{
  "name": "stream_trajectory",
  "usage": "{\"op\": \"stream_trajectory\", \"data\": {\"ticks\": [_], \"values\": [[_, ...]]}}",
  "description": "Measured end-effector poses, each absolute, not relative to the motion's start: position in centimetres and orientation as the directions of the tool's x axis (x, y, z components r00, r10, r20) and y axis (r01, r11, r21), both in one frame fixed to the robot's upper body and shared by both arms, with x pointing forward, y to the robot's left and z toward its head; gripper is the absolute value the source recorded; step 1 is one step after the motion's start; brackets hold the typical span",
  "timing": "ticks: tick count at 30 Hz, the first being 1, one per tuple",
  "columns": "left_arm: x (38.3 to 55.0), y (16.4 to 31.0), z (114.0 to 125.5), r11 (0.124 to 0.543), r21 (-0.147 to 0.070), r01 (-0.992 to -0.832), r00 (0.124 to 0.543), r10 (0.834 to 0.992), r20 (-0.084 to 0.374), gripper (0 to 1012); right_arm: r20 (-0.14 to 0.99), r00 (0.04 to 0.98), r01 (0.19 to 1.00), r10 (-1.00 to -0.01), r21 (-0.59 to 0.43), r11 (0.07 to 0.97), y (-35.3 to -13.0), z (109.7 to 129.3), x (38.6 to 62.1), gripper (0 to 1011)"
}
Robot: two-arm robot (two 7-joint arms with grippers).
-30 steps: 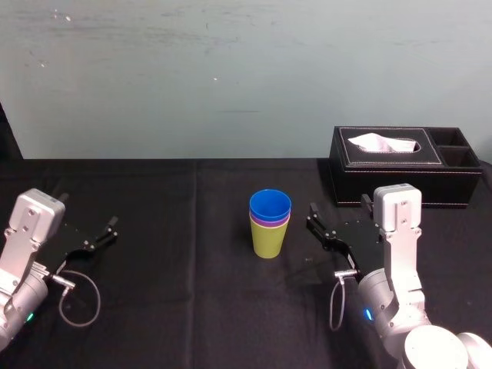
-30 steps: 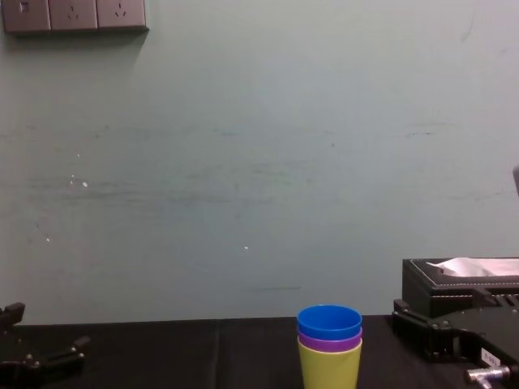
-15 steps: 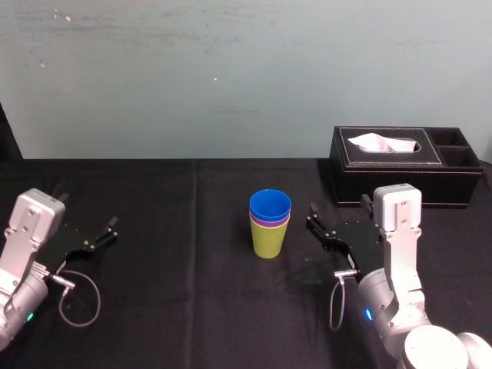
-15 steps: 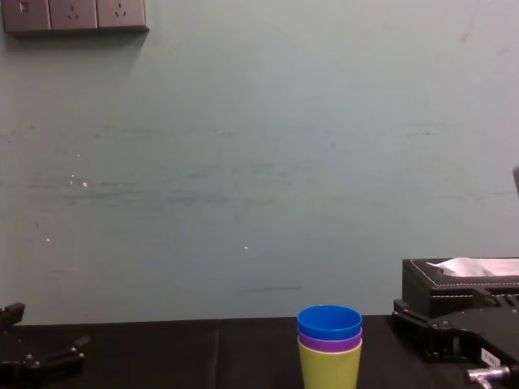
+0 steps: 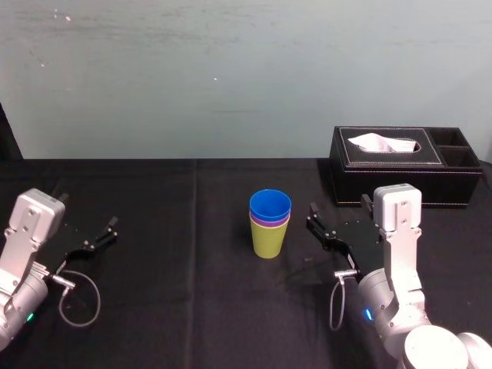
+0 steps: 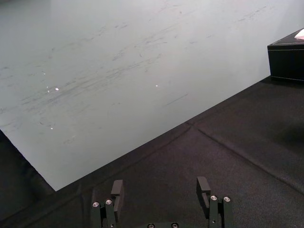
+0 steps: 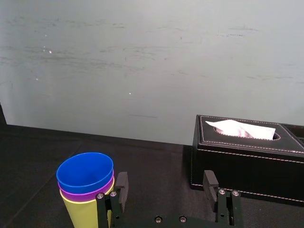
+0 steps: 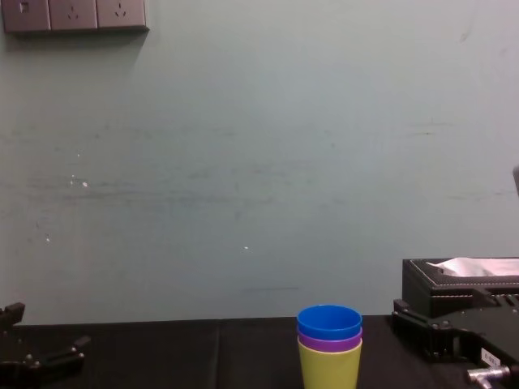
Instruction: Stack the three plastic cups sequentially using one hand.
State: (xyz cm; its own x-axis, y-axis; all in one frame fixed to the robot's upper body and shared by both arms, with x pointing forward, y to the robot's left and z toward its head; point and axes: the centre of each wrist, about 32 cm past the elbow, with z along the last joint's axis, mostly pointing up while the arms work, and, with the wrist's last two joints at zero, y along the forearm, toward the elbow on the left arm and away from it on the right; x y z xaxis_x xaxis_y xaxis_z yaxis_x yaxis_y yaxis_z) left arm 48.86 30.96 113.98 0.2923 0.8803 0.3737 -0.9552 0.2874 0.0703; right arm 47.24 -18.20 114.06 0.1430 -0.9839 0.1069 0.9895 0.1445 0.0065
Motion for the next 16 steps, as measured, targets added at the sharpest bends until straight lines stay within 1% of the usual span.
{"op": "stream_trajectory", "data": {"ticks": [16], "values": [[48.86, 30.97, 113.98, 0.287, 0.070, -0.955, 0.292, 0.880, 0.374, 1000, 0.107, 0.143, 0.989, -0.984, 0.006, 0.145, -18.20, 114.06, 47.24, 1003]]}}
